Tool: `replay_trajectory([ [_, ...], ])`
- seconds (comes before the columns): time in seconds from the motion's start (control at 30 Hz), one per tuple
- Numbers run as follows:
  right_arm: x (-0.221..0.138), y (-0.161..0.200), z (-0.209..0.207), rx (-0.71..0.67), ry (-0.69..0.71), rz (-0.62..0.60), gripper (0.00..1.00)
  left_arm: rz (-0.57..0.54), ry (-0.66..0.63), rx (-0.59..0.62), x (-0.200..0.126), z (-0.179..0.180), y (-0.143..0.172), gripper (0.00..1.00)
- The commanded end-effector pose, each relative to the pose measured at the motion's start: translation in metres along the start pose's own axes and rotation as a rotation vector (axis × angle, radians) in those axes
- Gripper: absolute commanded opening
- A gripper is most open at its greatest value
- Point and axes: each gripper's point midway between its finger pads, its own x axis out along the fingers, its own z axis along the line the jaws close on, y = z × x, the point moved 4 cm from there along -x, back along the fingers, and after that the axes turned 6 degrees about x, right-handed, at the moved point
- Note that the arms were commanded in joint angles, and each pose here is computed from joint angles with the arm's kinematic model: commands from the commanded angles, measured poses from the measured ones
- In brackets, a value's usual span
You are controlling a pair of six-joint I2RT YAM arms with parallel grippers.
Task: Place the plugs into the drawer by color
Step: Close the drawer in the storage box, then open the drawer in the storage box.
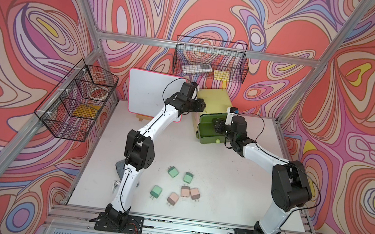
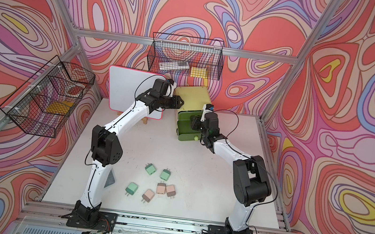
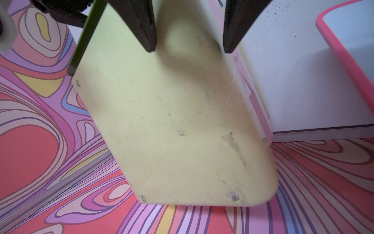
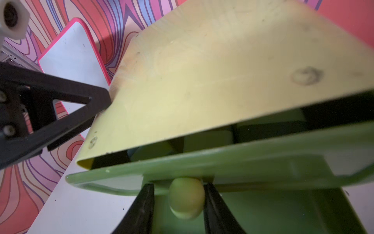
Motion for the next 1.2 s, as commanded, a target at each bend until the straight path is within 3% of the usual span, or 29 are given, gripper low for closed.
replay_trajectory([
  [0.0,0.01,-0.008,0.008,-0.012,-0.039,-0.023,0.42,0.036,-0.019,0.018,-0.009,-0.003,0.006,0.52],
  [0.17,0.014,-0.004,0.007,-0.008,-0.041,-0.002,0.45,0.032,-0.026,0.023,-0.009,-0.002,0.006,0.52],
  [0.27,0.005,-0.007,0.015,-0.064,-0.063,0.037,0.53,0.034,-0.025,0.025,-0.008,-0.002,0.007,0.52],
  [0.43,-0.036,-0.019,0.03,-0.397,-0.129,0.183,0.7,0.019,-0.032,0.038,-0.012,-0.003,0.002,0.53],
  [0.57,-0.057,-0.016,0.028,-0.599,-0.241,0.343,0.72,0.005,-0.016,0.037,-0.013,-0.006,-0.001,0.53],
  [0.7,-0.073,0.016,0.023,-0.9,-0.386,0.508,0.76,0.002,-0.011,0.039,-0.012,-0.006,-0.002,0.53],
  [0.77,-0.077,0.023,0.018,-1.039,-0.425,0.533,0.77,0.004,-0.012,0.041,-0.011,-0.006,0.0,0.53],
  [0.9,-0.075,0.016,0.02,-1.166,-0.439,0.498,0.82,0.008,-0.022,0.045,-0.009,-0.004,0.001,0.53],
  [1.17,-0.045,0.028,-0.008,-1.291,-0.415,0.635,0.87,0.014,-0.036,0.053,-0.008,-0.001,0.003,0.53],
])
